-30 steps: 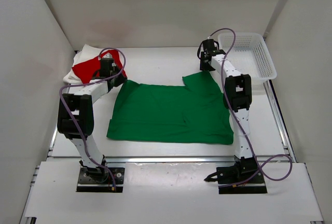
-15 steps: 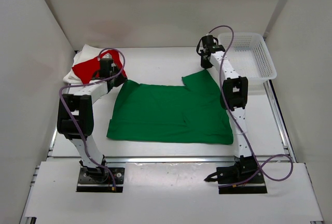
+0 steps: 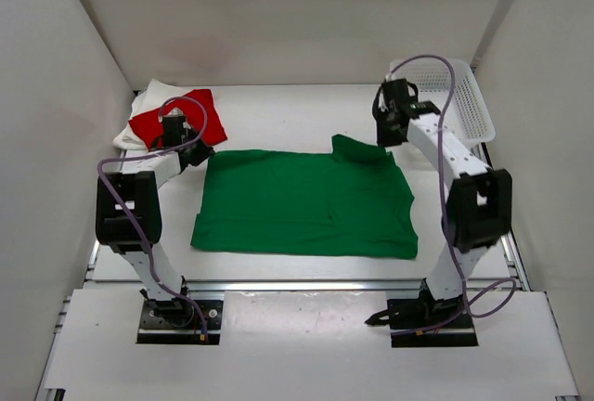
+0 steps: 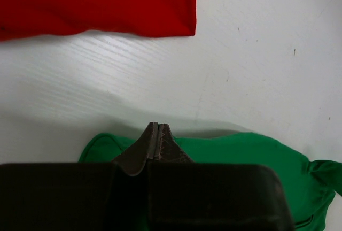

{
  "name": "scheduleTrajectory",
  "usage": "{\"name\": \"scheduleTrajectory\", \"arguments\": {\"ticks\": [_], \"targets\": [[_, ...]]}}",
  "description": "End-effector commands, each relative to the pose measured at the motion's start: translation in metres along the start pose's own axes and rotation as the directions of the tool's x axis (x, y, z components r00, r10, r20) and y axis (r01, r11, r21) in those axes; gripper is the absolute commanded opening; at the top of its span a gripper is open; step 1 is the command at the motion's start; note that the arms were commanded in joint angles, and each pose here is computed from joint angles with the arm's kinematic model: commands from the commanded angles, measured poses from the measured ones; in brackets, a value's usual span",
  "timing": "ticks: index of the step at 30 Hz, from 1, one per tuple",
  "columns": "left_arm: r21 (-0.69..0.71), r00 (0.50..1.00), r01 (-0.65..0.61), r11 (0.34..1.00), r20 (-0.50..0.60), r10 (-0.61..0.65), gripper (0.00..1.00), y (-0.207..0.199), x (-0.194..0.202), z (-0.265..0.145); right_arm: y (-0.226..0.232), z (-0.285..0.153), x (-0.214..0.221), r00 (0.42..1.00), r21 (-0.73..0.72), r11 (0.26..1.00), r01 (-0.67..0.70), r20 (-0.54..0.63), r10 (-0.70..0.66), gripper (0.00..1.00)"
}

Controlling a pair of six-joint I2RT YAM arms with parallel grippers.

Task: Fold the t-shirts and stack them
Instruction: Fold the other side of the tshirt into a rectangle

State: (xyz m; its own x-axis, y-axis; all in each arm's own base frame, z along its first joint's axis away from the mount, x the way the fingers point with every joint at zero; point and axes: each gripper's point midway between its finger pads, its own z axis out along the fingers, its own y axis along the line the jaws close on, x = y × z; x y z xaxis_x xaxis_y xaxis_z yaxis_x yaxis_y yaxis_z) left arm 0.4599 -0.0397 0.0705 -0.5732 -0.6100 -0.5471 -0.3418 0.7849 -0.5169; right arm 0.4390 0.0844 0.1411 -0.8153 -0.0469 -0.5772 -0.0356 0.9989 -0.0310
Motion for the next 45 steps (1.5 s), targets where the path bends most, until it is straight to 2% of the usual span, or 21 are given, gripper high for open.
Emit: {"name": "scheduleTrajectory", "arguments": {"ticks": [1,2,3,4,6,9,14,19,23,27,30,33,34,36,37,39,41,42,44,45], "targets": [[0.033,0.998,-0.037,0.999,0.044,0.036,0.00,-0.010,-0.012,-0.024,-0.006,-0.002,0.025,0.997,-0.024,0.998,-0.057,0.042,0.058,0.00],[0.034,0.998,-0.038,0.999,0.047,0.037,0.00,-0.011,-0.011,-0.027,-0.007,-0.006,0.040,0.996,-0.032,0.996,-0.078,0.030,0.079,0.00],[0.035,0.998,-0.043,0.998,0.053,0.041,0.00,-0.013,-0.012,-0.032,-0.008,-0.020,0.032,0.992,-0.047,0.995,-0.089,0.088,0.092,0.00],[0.029,0.997,-0.049,0.998,0.064,0.047,0.00,-0.010,-0.016,-0.034,-0.009,-0.016,0.051,0.991,-0.055,0.992,-0.115,0.056,0.118,0.00],[0.009,0.993,-0.081,0.997,0.085,0.080,0.00,-0.010,-0.019,-0.045,-0.010,-0.032,0.056,0.985,-0.079,0.988,-0.130,0.103,0.138,0.00],[-0.022,0.984,-0.138,0.990,0.111,0.140,0.00,-0.016,-0.018,-0.058,-0.012,-0.040,0.084,0.981,-0.089,0.983,-0.159,0.096,0.168,0.00],[0.022,0.985,-0.123,0.992,0.121,0.120,0.00,-0.013,-0.013,-0.078,-0.014,-0.061,0.101,0.974,-0.110,0.979,-0.170,0.132,0.184,0.00],[0.071,0.986,-0.062,0.996,0.159,0.050,0.00,-0.005,-0.028,-0.106,-0.017,-0.085,0.115,0.969,-0.121,0.978,-0.171,0.158,0.189,0.00],[0.087,0.984,-0.074,0.993,0.167,0.059,0.00,-0.008,-0.027,-0.121,-0.026,-0.095,0.129,0.961,-0.114,0.975,-0.192,0.177,0.210,0.00],[0.037,0.986,-0.096,0.995,0.143,0.090,0.00,0.012,-0.001,-0.123,-0.040,-0.084,0.175,0.969,-0.056,0.971,-0.232,0.078,0.236,0.00],[-0.027,0.997,-0.060,0.998,0.037,0.061,0.00,0.051,0.055,-0.114,-0.042,-0.084,0.201,0.969,-0.015,0.969,-0.246,0.038,0.246,0.00],[-0.058,0.997,0.071,0.996,0.040,-0.069,0.08,0.080,0.067,-0.110,-0.044,-0.083,0.210,0.971,0.031,0.970,-0.240,0.020,0.240,0.00],[-0.041,0.994,0.099,0.994,0.040,-0.098,0.11,0.078,0.066,-0.111,-0.046,-0.083,0.207,0.971,0.029,0.970,-0.240,0.027,0.239,0.00],[-0.043,0.992,0.116,0.992,0.062,-0.113,0.18,0.081,0.062,-0.114,-0.045,-0.078,0.211,0.970,0.032,0.970,-0.241,-0.007,0.241,0.00],[-0.035,0.992,0.107,0.994,0.072,-0.104,0.26,0.079,0.062,-0.117,-0.045,-0.076,0.211,0.970,0.035,0.970,-0.242,-0.008,0.243,0.00],[-0.013,0.986,0.132,0.991,0.102,-0.130,0.45,0.079,0.058,-0.123,-0.046,-0.076,0.211,0.976,0.050,0.975,-0.218,-0.003,0.219,0.10],[0.059,0.974,0.144,0.988,0.166,-0.152,0.51,0.069,0.042,-0.133,-0.049,-0.082,0.203,0.978,0.085,0.975,-0.208,0.046,0.204,0.20],[0.082,0.969,0.143,0.986,0.190,-0.156,0.51,0.064,0.040,-0.139,-0.047,-0.091,0.189,0.976,0.078,0.976,-0.202,0.103,0.194,0.26],[0.149,0.970,0.063,0.987,0.225,-0.096,0.46,0.034,0.040,-0.151,-0.032,-0.106,0.173,0.967,0.018,0.983,-0.185,0.183,0.179,0.29],[0.161,0.969,0.033,0.986,0.237,-0.071,0.43,0.027,0.042,-0.153,-0.016,-0.114,0.164,0.964,-0.041,0.987,-0.154,0.214,0.159,0.27]]}}
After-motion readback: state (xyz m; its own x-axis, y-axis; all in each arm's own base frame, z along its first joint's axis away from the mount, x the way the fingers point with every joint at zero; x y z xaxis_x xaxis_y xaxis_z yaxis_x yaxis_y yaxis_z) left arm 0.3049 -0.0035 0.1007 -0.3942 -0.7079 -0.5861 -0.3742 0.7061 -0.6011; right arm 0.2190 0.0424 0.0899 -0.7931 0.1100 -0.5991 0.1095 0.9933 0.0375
